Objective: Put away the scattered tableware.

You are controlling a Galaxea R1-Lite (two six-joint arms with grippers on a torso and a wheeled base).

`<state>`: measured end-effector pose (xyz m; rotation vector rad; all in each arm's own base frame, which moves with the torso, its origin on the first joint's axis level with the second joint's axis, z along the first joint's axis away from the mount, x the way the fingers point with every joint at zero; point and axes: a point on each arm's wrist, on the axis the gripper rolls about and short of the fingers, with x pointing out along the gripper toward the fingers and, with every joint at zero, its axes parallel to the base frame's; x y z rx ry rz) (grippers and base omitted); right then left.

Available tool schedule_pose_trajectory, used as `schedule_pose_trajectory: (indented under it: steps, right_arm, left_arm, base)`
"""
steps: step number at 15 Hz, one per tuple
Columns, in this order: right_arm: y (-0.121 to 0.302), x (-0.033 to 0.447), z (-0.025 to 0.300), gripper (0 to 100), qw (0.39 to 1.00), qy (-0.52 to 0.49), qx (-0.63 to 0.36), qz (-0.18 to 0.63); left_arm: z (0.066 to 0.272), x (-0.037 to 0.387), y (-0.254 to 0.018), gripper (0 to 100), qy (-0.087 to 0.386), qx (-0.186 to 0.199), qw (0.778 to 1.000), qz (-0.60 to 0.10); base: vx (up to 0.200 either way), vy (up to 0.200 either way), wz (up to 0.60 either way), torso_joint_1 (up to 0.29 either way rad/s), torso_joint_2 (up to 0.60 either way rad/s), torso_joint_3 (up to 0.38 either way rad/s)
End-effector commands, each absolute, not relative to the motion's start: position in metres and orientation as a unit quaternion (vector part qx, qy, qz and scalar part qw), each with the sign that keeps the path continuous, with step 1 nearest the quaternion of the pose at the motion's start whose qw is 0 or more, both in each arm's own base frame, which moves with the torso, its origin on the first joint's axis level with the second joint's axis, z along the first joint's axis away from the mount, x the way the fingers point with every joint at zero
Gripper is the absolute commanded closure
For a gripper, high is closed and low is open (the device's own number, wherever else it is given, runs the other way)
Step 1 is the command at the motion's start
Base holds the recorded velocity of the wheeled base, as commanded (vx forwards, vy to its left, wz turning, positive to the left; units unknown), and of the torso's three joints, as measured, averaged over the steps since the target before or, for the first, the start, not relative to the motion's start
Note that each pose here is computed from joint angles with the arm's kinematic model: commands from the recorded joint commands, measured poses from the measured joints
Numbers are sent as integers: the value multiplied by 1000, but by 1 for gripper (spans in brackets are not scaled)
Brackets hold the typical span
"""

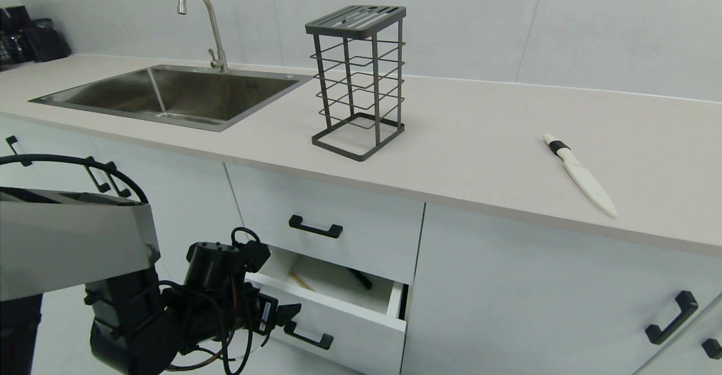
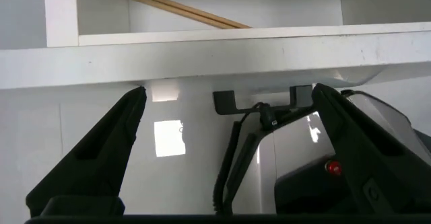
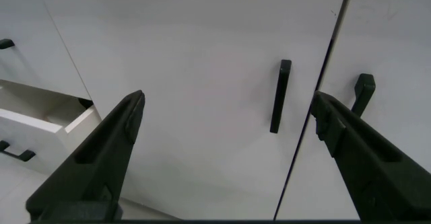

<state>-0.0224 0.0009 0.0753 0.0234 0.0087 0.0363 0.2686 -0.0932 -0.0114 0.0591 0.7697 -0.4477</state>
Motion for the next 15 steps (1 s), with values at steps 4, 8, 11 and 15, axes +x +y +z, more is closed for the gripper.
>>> schedule_pose_trajectory:
  steps: [4, 8, 11, 15]
  right_arm:
    - [1, -22, 75, 0, 1000, 5, 12, 18]
    - [1, -22, 75, 0, 1000, 5, 12, 18]
    - [1, -22, 76, 0, 1000, 4, 12, 18]
    - [1, -22, 75, 0, 1000, 5, 12, 18]
  left_arm:
    - [-16, 292, -95, 0, 338, 15, 918, -209]
    - [-33, 301, -97, 0, 298, 4, 931, -209]
    - [-36, 289, -93, 0, 294, 3, 933, -209]
    - [-35, 293, -92, 0, 272, 0, 940, -207]
  base:
    - [0, 0, 0, 0, 0, 0]
    - [0, 0, 0, 0, 0, 0]
    - [0, 0, 0, 0, 0, 0]
    - [0, 0, 0, 0, 0, 0]
